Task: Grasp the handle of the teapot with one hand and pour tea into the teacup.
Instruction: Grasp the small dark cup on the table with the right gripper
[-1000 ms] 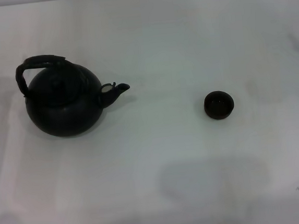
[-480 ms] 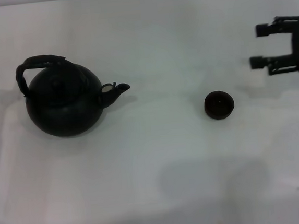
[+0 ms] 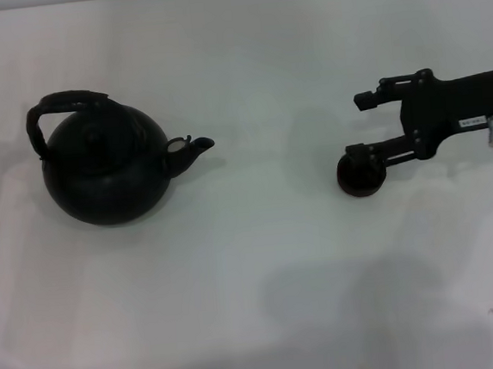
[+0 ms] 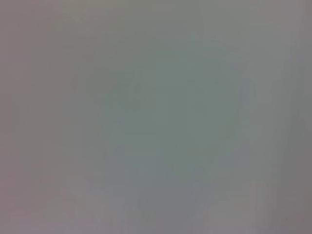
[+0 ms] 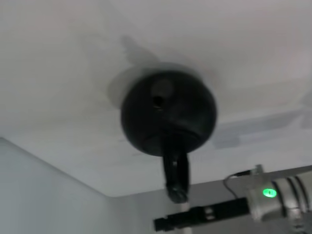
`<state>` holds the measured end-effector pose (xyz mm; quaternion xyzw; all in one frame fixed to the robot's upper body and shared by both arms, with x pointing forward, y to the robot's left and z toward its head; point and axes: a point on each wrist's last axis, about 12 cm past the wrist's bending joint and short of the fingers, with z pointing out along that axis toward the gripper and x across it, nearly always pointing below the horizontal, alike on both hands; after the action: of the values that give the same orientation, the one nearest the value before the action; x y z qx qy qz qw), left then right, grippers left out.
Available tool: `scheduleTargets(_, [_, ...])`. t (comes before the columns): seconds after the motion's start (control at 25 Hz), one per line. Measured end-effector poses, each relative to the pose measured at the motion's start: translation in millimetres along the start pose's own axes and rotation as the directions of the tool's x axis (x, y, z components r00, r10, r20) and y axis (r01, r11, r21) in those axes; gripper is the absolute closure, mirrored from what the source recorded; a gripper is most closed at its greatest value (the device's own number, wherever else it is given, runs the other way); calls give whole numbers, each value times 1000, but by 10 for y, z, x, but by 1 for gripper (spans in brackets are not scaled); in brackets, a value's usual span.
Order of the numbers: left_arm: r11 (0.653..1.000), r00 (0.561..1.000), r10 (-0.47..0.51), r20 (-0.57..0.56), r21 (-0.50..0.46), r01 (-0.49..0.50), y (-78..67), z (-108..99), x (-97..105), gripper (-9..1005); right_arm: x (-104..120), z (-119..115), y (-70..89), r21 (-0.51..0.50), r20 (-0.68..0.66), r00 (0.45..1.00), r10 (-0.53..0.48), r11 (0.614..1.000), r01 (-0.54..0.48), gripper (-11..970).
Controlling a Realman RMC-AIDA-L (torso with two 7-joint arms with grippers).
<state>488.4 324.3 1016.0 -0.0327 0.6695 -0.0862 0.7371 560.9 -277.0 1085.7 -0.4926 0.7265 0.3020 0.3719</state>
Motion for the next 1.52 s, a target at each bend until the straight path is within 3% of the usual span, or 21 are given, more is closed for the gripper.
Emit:
scheduleTargets(0.28, [1000, 1000, 14, 10, -8, -14, 43, 25, -31, 116, -6, 10, -59, 44, 21, 999, 44, 998, -45, 106])
scheduleTargets(0.72, [1000, 1000, 5, -19, -16, -5, 22, 47, 11, 116, 212, 88, 5, 39, -79, 990, 120, 992, -117, 107])
scheduleTargets(1.52, [1000, 1000, -8, -25, -16, 8, 4, 73, 19, 116, 357, 260, 101, 13, -124, 982, 142, 990, -141, 105])
